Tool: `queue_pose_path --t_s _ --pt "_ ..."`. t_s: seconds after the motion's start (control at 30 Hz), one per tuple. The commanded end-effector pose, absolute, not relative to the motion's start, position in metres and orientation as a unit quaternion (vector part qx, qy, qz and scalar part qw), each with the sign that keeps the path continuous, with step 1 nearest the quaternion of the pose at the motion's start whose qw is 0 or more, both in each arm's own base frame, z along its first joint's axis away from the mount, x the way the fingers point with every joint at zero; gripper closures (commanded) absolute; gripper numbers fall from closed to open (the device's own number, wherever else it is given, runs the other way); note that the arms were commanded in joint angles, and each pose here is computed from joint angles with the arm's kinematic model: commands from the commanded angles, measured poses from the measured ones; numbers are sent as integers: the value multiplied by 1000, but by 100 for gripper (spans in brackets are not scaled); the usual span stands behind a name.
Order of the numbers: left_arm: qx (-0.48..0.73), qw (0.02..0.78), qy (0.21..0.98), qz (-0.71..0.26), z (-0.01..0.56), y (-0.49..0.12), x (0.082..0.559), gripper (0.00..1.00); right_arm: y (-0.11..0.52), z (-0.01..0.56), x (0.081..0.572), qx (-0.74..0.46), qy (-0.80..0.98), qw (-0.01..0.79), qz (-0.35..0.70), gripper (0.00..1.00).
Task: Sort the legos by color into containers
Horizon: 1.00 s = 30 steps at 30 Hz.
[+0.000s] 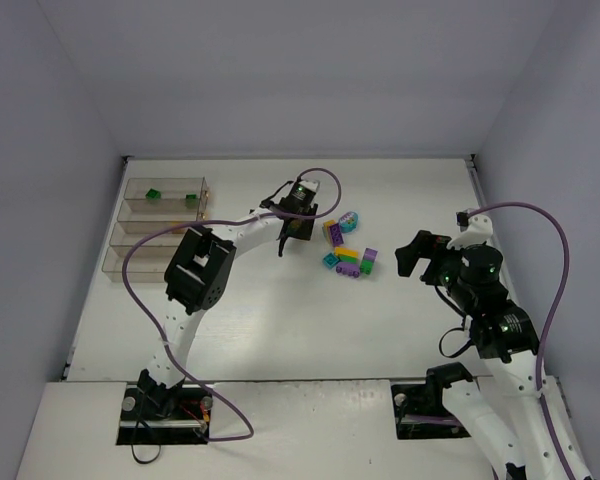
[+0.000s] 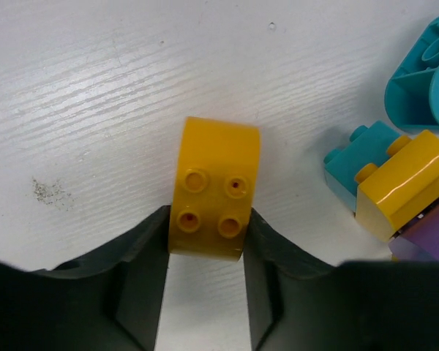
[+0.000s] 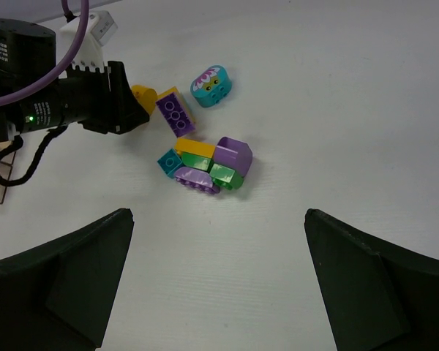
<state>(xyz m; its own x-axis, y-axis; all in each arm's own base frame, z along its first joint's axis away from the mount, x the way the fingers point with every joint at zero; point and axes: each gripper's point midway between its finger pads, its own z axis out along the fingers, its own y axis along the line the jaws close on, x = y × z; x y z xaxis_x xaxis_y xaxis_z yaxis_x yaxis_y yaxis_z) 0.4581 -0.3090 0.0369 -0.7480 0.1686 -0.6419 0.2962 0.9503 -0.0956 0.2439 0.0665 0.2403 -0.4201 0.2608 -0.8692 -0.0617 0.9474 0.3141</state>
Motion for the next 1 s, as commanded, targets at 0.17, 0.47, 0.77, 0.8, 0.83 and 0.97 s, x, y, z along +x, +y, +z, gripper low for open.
queue_pose_path --t_s 0.17,0.47,0.77,0.8,0.83,0.97 --pt "142 403 895 -129 94 -326 479 89 67 249 250 64 818 549 157 0" --pt "71 446 888 -87 166 -243 472 97 69 256 251 63 816 551 164 0" --pt "-195 423 885 7 192 -25 451 97 71 255 261 58 822 544 158 0" --pt "-212 421 882 7 192 -12 450 97 71 255 261 57 823 544 157 0" --pt "-238 417 877 17 191 13 449 97 70 255 262 57 823 544 155 0" --pt "-285 400 870 39 183 59 454 97 69 251 262 55 825 542 150 0"
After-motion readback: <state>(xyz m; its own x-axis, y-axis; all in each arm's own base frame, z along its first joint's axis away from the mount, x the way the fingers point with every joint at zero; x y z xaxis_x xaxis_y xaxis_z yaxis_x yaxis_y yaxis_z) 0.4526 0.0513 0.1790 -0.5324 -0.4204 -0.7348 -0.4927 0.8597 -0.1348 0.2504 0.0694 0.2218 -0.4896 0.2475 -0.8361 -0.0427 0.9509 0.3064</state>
